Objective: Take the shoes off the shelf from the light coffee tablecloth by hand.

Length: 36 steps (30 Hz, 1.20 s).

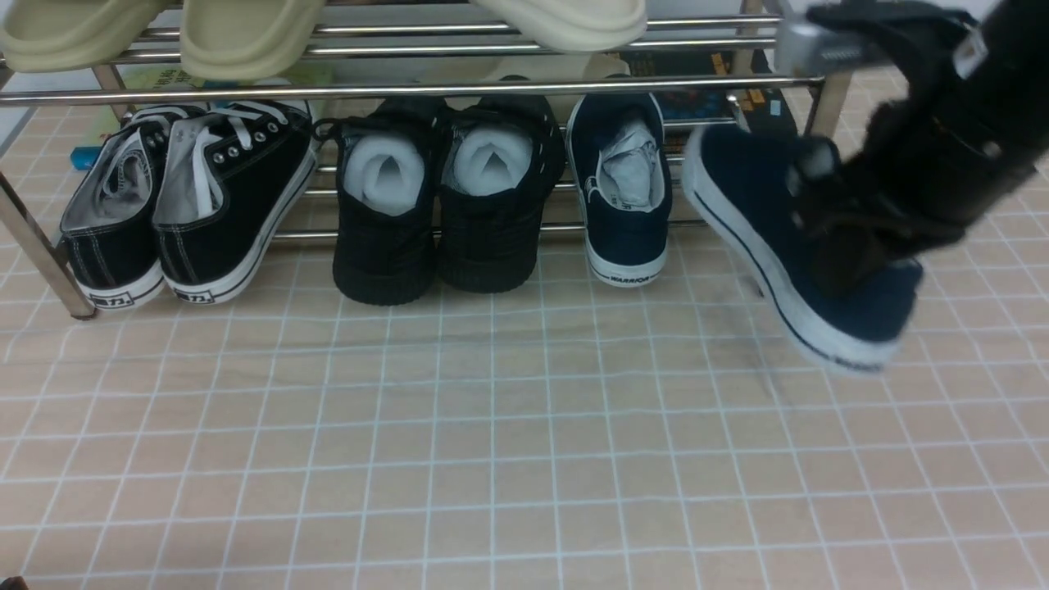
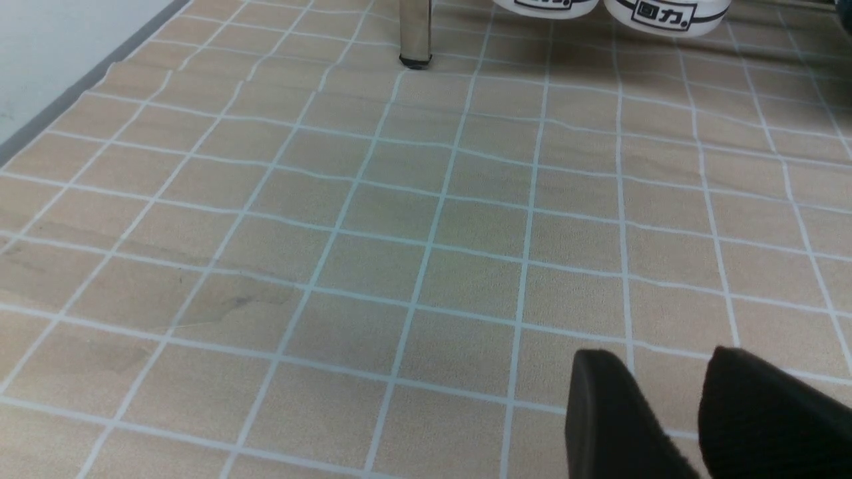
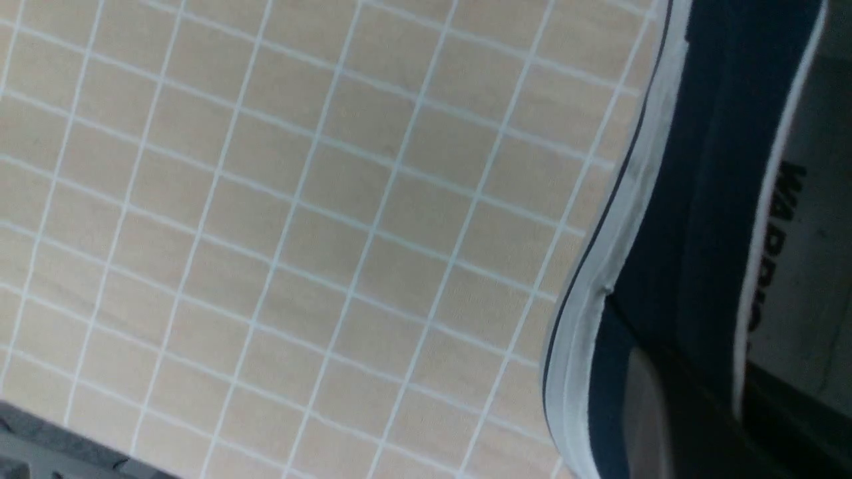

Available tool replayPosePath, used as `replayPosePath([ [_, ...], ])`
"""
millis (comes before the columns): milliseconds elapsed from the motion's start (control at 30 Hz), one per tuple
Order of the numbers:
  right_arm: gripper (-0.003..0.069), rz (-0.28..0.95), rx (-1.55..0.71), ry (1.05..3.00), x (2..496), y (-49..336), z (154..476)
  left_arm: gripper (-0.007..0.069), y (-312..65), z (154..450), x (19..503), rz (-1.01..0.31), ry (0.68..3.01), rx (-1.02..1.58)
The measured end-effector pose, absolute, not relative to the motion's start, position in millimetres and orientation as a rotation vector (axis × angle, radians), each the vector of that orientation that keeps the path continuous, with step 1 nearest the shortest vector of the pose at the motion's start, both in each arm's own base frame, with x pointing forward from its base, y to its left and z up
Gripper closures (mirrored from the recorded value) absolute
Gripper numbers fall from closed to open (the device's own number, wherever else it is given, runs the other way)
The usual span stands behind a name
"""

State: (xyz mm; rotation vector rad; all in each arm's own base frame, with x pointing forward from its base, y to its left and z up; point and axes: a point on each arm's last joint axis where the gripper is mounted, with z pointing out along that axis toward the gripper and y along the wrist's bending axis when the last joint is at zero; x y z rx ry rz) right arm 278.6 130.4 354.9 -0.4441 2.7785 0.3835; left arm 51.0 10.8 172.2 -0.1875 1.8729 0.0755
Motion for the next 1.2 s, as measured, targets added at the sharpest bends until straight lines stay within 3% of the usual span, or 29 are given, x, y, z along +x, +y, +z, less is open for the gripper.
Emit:
replayPosePath([
  [300, 0.0634, 0.394, -0.482, 2.894, 248, 133, 326, 0.0385, 11, 172, 51, 0.076, 1.873, -0.188],
  [567, 0.0634, 0.398, -0.625, 2.888, 226, 175, 314, 0.0386, 11, 172, 51, 0.076, 1.873, -0.188],
  [933, 0.0634, 0.234, -0.584, 2.89, 237, 190, 290, 0.0386, 11, 172, 51, 0.076, 1.873, -0.188],
  [1200, 0.0631, 0.195, -0.582, 2.922, 252, 202, 262, 0.0385, 11, 172, 51, 0.076, 1.873, -0.188],
])
